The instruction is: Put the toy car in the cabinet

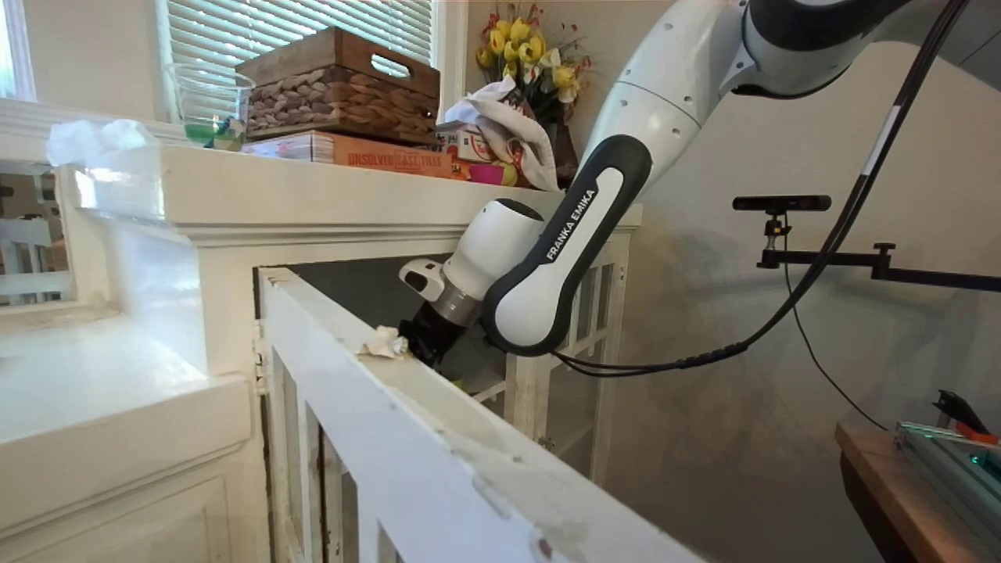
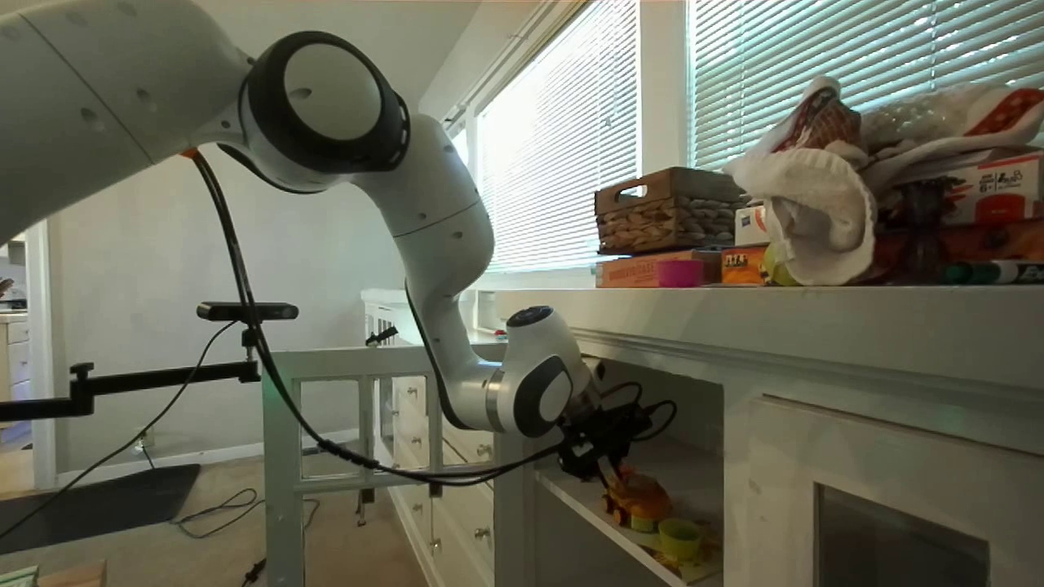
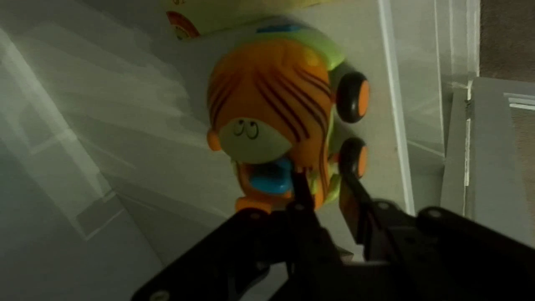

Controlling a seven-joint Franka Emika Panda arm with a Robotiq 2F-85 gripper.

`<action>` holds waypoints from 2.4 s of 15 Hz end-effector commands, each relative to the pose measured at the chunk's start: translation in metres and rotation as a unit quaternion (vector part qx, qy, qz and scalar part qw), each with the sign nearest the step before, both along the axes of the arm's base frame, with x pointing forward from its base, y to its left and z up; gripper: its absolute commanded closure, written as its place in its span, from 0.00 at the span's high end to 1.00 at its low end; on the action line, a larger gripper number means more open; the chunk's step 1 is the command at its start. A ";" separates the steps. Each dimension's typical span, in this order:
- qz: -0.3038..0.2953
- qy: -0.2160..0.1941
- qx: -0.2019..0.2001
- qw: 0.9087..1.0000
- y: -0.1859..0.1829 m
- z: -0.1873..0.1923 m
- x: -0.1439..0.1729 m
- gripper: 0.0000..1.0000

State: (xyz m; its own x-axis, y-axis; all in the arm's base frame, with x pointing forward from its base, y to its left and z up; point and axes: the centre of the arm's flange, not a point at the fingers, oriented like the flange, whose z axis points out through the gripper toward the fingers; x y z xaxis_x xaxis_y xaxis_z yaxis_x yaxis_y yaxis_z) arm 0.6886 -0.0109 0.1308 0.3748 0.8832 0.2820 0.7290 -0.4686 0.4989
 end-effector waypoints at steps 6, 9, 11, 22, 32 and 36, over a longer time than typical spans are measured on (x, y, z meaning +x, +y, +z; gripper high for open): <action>-0.006 -0.008 0.002 1.000 0.010 0.008 0.007 0.92; -0.011 0.012 0.008 1.000 0.021 0.018 -0.008 1.00; -0.016 0.023 0.005 1.000 0.029 0.024 -0.023 1.00; -0.108 0.170 0.004 0.979 0.035 0.076 -0.097 1.00; -0.119 0.188 -0.004 0.975 0.042 0.076 -0.099 1.00; -0.208 0.188 0.002 0.960 0.044 0.084 -0.116 1.00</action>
State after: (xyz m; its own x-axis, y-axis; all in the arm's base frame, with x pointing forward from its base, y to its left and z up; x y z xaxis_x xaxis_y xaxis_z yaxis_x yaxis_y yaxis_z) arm 0.5925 0.0248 0.2058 0.6942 0.7133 0.0962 0.6829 -0.6949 0.2254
